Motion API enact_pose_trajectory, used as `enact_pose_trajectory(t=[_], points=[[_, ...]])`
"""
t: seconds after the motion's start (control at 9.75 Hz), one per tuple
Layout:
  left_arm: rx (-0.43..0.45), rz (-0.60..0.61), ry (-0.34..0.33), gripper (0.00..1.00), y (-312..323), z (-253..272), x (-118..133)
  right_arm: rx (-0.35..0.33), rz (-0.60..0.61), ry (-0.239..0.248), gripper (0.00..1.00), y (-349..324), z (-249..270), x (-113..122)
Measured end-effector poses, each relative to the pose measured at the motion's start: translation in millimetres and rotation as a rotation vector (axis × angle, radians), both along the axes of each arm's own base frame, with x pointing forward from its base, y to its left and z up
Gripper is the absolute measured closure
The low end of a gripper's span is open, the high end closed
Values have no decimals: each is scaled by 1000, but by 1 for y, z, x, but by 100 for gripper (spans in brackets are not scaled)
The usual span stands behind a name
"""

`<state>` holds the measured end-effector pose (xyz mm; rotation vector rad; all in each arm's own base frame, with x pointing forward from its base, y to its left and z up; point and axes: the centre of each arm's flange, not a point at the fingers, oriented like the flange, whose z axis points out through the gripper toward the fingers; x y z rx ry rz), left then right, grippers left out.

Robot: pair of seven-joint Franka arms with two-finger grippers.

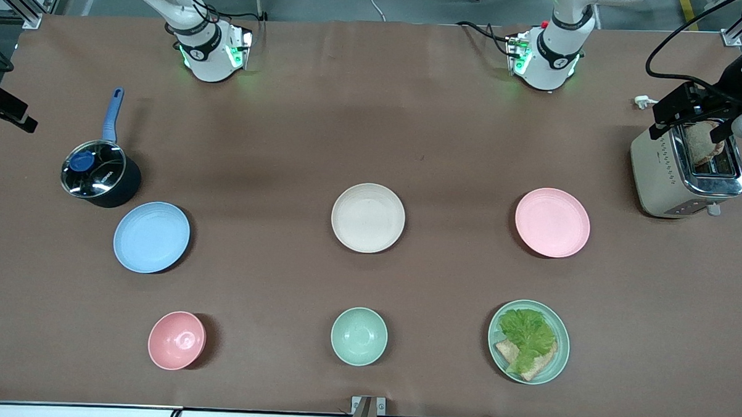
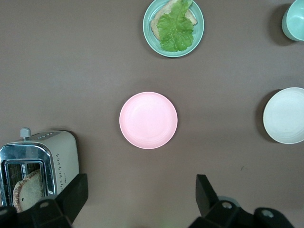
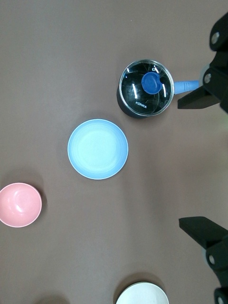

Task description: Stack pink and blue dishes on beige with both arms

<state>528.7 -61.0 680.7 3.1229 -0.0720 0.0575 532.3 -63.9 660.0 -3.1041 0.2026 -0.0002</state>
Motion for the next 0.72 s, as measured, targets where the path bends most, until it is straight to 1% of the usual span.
enact_pose_trajectory(t=[0.31, 0.51, 0.62, 0.72], points=[[0, 1, 1, 0, 0, -1, 0, 0, 0, 0, 0, 0, 0, 0], [-1, 15, 21, 1, 7, -10, 3, -1, -5, 6, 0, -3, -5, 3], [-12, 42, 33, 2, 21, -24, 10, -1, -14, 14, 0, -8, -14, 10], [-31, 65, 30, 2, 40, -49, 22, -3, -28, 19, 0, -18, -27, 19]])
